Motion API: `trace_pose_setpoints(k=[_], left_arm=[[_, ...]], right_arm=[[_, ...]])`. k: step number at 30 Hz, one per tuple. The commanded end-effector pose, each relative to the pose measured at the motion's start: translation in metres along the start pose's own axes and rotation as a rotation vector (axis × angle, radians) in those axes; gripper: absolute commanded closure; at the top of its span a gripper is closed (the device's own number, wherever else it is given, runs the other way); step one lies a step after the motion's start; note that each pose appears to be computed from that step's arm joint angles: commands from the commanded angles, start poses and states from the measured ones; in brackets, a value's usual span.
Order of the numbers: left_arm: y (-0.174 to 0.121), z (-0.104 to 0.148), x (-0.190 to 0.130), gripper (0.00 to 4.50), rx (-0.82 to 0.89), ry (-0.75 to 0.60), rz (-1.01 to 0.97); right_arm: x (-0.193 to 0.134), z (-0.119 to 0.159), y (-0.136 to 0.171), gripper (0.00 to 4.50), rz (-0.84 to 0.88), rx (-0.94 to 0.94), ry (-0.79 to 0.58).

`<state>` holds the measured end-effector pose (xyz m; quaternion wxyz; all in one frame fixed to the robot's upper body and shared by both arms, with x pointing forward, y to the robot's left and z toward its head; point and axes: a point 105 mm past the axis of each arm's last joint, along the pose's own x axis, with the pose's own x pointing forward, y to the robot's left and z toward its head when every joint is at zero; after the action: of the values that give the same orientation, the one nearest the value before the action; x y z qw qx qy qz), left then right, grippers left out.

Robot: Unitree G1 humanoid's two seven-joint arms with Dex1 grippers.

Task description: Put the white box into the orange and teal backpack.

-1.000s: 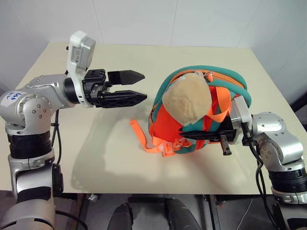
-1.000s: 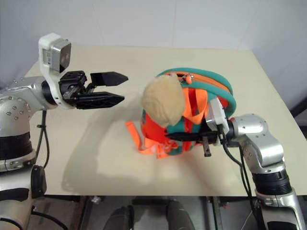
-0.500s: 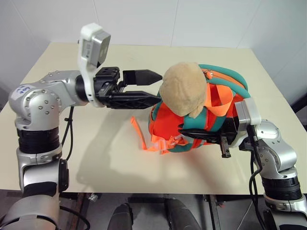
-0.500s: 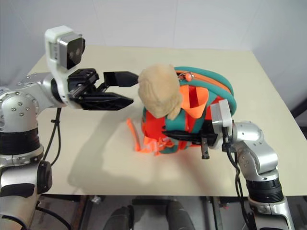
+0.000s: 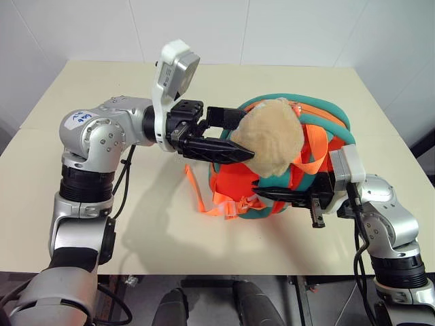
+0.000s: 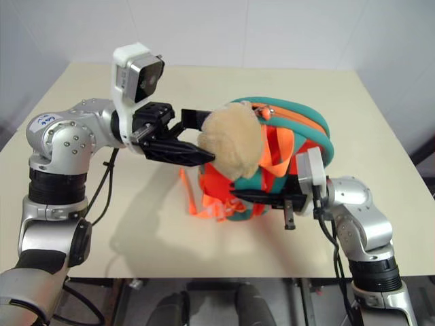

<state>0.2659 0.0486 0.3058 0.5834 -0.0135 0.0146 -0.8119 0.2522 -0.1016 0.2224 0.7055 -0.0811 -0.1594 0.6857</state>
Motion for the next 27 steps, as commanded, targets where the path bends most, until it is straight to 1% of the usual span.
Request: trace_pose_setpoints(k=[1,6,9,15,20,22,23,24,27], left_arm=[[-0.006,0.005,0.005,0.03,0.052,0.038,-0.030],[0.003,0.009,0.014,0.03,0.097,0.026,0.003],[0.001,0.010,0.018,0.62,0.115,0.020,-0.003],[0.004,0.007,0.022,2.47,0.118,0.045,0.007],[0.004,0.010,0.009,3.75,0.130,0.088,0.051],[0.003,0.013,0.002,4.13,0.135,0.107,0.070],[0.004,0.015,-0.002,4.23,0.141,0.116,0.086],[0.005,0.018,-0.007,4.30,0.150,0.125,0.102],[0.007,0.025,-0.015,4.32,0.171,0.139,0.139]], right_arm=[[0.001,0.011,0.003,4.50,0.012,-0.067,-0.008],[0.002,0.010,0.002,4.50,0.012,-0.066,-0.003],[0.001,0.009,0.001,4.50,0.011,-0.066,0.002],[0.001,0.009,0.000,4.50,0.006,-0.066,0.005],[-0.001,0.008,0.000,4.50,-0.014,-0.064,0.002],[-0.002,0.008,0.001,4.50,-0.020,-0.061,-0.001],[-0.003,0.007,0.001,4.50,-0.024,-0.059,-0.002],[-0.003,0.007,0.002,4.50,-0.029,-0.056,-0.004],[-0.003,0.006,0.003,4.50,-0.037,-0.051,-0.006]])
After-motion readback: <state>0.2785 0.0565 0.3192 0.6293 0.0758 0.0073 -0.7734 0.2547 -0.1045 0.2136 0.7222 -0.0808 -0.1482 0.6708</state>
